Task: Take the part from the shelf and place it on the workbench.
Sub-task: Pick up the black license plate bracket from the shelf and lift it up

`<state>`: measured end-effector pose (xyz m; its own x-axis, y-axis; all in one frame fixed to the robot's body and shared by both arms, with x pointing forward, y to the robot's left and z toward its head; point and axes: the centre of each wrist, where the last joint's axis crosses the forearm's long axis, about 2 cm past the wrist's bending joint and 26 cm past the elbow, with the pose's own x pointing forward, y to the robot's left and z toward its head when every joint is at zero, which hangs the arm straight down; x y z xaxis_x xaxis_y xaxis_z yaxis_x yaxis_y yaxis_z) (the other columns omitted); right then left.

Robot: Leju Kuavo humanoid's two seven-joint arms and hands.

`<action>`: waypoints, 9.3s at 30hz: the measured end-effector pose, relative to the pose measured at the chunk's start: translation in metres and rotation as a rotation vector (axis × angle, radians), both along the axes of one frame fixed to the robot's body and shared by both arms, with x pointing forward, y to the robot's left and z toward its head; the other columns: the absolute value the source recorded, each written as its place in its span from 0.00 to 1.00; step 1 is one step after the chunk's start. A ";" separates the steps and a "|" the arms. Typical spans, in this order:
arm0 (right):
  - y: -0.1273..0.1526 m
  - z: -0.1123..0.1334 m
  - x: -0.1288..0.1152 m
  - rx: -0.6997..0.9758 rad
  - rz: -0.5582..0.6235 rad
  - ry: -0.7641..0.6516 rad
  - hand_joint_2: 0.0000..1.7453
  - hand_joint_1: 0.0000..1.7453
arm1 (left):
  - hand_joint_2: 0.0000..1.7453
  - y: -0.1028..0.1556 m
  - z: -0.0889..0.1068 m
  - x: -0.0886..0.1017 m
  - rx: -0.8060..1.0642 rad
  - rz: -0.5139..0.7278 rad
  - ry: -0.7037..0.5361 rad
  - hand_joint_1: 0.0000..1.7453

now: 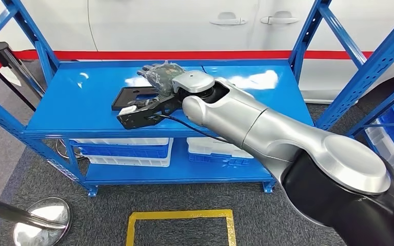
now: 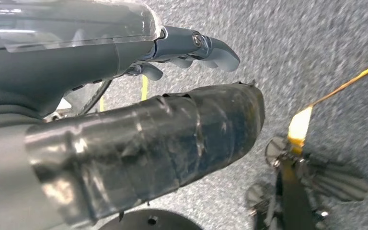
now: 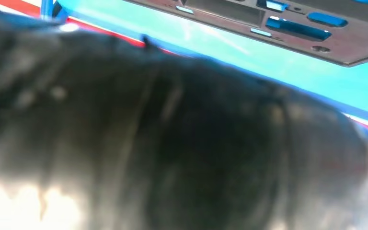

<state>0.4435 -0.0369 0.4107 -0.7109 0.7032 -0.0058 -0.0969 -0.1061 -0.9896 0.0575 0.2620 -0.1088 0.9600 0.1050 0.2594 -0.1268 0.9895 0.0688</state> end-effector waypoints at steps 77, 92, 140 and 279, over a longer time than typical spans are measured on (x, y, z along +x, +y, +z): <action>0.017 -0.126 -0.027 -0.101 0.049 0.141 0.00 0.00 | 0.00 -0.006 0.000 -0.006 -0.016 -0.060 0.064 0.00; 0.018 -0.129 -0.027 -0.103 0.048 0.154 0.00 0.00 | 0.00 -0.006 -0.001 -0.007 -0.023 -0.061 0.057 0.00; -0.005 -0.132 -0.011 -0.134 -0.055 0.144 0.00 0.00 | 0.00 -0.005 -0.001 -0.006 -0.023 -0.085 0.048 0.00; -0.015 -0.168 -0.019 -0.130 0.025 0.292 1.00 1.00 | 0.00 0.012 -0.001 -0.004 0.013 -0.083 0.050 0.00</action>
<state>0.4246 -0.0520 0.2425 -0.7126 0.6925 0.1125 -0.3707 -0.2356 -0.8984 0.0531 0.2740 -0.1100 0.9770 0.0213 0.2120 -0.0404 0.9955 0.0862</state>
